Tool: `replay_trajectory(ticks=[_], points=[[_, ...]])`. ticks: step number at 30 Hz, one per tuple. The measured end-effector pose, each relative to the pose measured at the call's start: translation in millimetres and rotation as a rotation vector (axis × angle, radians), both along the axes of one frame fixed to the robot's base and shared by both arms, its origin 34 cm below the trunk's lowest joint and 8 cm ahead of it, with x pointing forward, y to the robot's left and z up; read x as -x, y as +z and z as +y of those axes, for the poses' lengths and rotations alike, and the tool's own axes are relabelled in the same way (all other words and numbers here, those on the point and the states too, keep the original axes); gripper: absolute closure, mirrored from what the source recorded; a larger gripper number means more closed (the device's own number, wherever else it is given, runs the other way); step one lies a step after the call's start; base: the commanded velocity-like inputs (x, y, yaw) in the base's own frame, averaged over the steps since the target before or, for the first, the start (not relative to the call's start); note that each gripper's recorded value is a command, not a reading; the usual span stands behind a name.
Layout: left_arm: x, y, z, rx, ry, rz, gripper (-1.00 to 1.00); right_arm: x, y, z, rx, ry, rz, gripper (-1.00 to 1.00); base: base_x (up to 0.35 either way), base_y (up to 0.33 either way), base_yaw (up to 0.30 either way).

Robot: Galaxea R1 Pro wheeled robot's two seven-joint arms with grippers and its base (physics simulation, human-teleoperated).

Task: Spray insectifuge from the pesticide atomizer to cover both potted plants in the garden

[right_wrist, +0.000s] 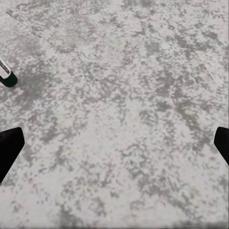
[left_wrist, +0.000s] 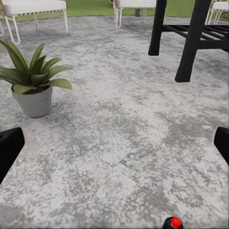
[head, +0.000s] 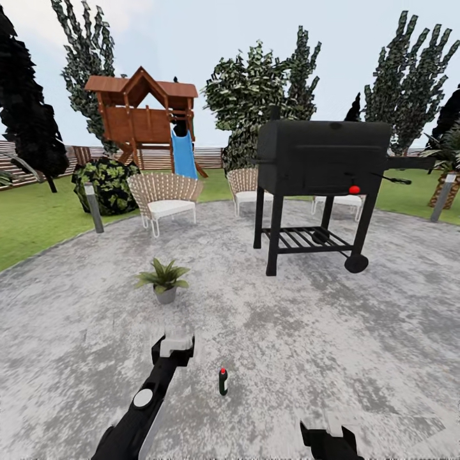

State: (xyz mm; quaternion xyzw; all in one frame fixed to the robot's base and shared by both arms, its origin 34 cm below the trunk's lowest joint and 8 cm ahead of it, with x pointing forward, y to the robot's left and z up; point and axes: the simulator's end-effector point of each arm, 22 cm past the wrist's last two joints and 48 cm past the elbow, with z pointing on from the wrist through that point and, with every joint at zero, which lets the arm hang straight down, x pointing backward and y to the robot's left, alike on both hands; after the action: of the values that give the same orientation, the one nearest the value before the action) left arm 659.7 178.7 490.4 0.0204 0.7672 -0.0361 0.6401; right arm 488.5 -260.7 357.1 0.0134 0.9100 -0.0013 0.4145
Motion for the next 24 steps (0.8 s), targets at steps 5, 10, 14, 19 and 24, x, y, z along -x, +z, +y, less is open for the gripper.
replay_trajectory(ticks=[5,10,14,19,24], points=[[1.0,-17.7,0.3,-0.002,-0.001,0.030,-1.00,4.5,-12.0,-0.1,0.000,0.000,0.029,-1.00,0.000,0.000,0.000],[2.2,-34.4,0.3,-0.003,-0.001,0.058,-1.00,9.4,-23.9,-0.3,-0.001,-0.001,0.057,-1.00,0.000,0.000,-0.061],[3.2,-45.8,0.3,-0.003,-0.001,0.077,-1.00,12.6,-31.8,0.7,0.000,0.002,0.075,-1.00,0.000,0.000,-0.024],[4.6,-58.2,0.3,-0.003,-0.001,0.098,-1.00,16.5,-40.6,0.2,0.000,0.001,0.097,-1.00,0.000,0.000,-0.022],[6.4,-71.4,0.2,-0.003,-0.001,0.120,-1.00,20.9,-49.7,-0.8,0.000,-0.001,0.119,-1.00,0.000,0.000,-0.209]])
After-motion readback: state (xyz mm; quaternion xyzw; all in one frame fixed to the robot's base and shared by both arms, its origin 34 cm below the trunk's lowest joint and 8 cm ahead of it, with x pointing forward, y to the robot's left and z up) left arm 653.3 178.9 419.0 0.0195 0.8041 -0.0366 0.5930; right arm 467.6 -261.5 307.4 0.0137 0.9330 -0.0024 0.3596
